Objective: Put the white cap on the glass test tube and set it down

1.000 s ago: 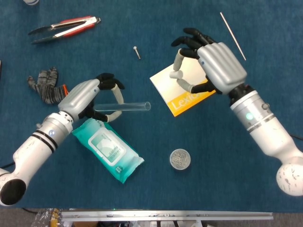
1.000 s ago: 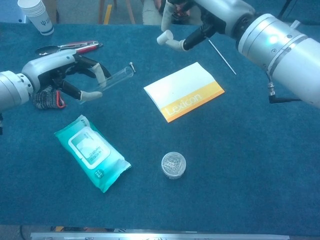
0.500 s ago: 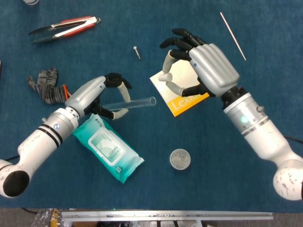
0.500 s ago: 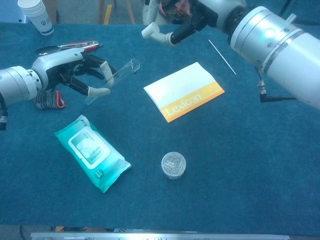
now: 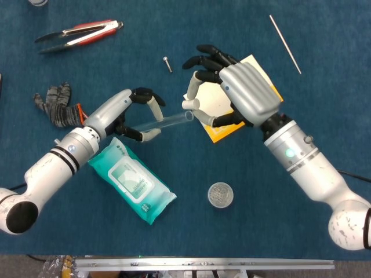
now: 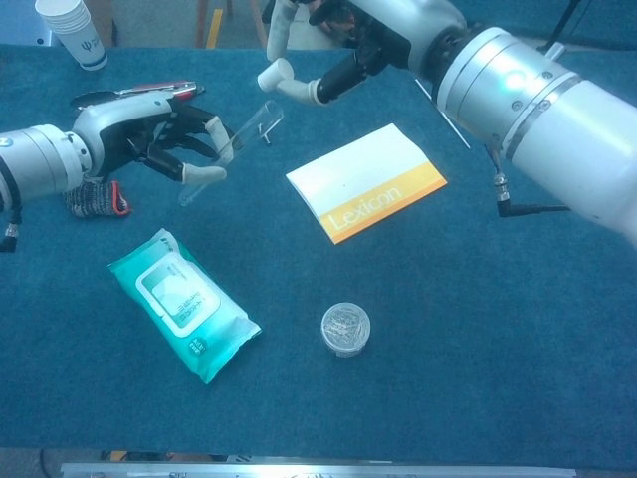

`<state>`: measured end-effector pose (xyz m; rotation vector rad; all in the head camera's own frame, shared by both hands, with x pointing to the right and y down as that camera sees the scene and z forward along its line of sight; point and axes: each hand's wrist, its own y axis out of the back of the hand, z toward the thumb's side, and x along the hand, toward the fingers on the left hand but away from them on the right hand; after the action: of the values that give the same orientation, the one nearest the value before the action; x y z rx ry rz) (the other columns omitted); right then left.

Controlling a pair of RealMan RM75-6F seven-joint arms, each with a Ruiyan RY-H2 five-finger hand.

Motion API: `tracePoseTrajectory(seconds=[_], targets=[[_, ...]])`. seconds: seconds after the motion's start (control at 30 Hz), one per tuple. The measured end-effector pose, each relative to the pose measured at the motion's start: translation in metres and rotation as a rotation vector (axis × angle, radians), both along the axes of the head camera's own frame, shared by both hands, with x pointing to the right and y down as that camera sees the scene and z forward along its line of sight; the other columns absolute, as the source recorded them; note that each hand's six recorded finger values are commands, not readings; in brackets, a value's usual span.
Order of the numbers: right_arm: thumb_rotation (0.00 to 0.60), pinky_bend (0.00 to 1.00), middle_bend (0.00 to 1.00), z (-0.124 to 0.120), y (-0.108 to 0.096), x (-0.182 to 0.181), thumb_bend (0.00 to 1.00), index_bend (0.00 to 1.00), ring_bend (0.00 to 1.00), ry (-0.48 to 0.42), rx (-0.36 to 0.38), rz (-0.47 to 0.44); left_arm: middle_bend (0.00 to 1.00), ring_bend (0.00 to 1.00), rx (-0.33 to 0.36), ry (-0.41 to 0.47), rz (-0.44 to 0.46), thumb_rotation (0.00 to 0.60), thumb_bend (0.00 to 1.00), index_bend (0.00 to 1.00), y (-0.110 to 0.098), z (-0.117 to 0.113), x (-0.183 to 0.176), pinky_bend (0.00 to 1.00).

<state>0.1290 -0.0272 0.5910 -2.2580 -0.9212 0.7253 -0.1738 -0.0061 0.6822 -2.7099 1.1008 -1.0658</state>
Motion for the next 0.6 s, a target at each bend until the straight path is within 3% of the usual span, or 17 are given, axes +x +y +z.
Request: tracePoseTrajectory(seconds=[0.6], targets=[[0.600,0.19,0.28,0.0042,0.0026,-0.0001,0.33,0.63,0.09,-0.002,-0.020,0.000,0.26,0.09,-0.012,0.022,-0.010,0.600,0.30,0.57,-0.0060,0.0001,-0.0056,0.14]])
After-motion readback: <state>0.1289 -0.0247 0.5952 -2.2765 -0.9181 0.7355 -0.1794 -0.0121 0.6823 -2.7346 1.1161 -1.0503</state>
